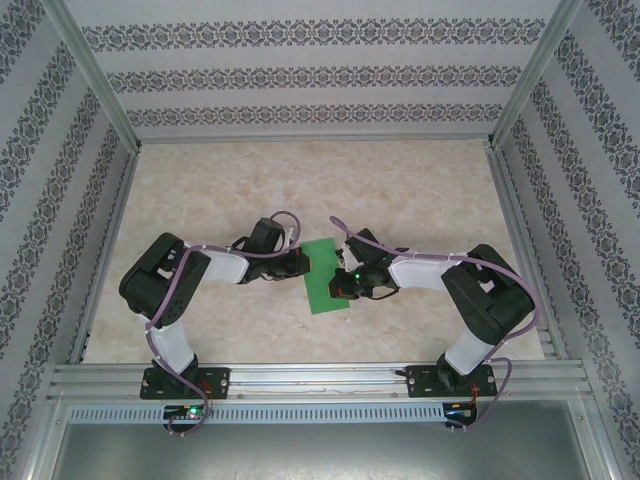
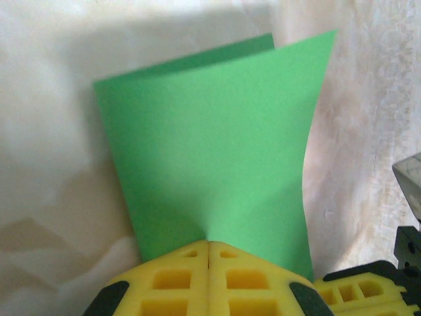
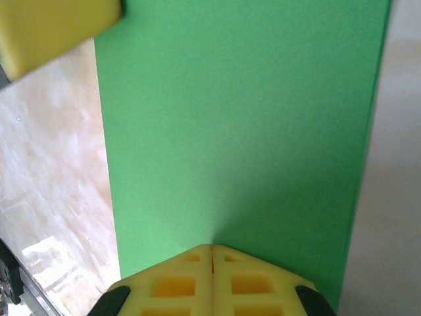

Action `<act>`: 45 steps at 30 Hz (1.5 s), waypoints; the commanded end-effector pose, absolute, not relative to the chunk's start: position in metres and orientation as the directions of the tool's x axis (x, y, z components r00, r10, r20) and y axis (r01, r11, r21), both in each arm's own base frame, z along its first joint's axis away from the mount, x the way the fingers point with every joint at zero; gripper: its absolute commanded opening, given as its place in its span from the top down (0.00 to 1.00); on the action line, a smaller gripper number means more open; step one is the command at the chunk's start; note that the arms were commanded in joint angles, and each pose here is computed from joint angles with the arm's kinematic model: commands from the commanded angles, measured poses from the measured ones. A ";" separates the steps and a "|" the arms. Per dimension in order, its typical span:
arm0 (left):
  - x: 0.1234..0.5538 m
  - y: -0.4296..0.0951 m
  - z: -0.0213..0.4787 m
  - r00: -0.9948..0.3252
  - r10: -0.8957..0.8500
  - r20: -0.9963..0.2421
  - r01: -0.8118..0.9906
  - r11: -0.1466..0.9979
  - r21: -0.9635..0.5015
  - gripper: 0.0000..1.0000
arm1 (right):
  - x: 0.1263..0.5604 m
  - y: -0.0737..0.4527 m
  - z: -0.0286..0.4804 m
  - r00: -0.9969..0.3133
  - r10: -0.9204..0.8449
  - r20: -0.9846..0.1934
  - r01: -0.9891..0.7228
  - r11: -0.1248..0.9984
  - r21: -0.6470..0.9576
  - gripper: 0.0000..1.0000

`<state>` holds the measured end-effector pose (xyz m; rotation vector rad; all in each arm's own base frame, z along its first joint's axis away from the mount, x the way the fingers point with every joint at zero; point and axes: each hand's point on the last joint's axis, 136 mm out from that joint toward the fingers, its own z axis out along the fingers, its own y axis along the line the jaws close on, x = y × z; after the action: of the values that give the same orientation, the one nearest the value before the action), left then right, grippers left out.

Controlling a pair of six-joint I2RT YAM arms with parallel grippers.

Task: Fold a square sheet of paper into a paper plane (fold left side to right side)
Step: First fold the square sheet of paper in half at the center of the table, then hold the square sheet of paper at the center of the table.

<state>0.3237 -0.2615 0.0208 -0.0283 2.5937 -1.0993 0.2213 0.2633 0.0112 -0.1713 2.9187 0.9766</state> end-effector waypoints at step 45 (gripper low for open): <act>0.430 -0.206 0.052 -0.872 -0.224 -0.436 0.088 0.804 -0.589 0.98 | 0.191 0.226 -0.032 -0.999 0.034 0.038 0.048 0.882 0.469 1.00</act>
<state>0.4263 -0.2117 0.0264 -0.1417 2.5657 -0.8860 0.2238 0.2653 0.0118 -0.0812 2.8818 1.0240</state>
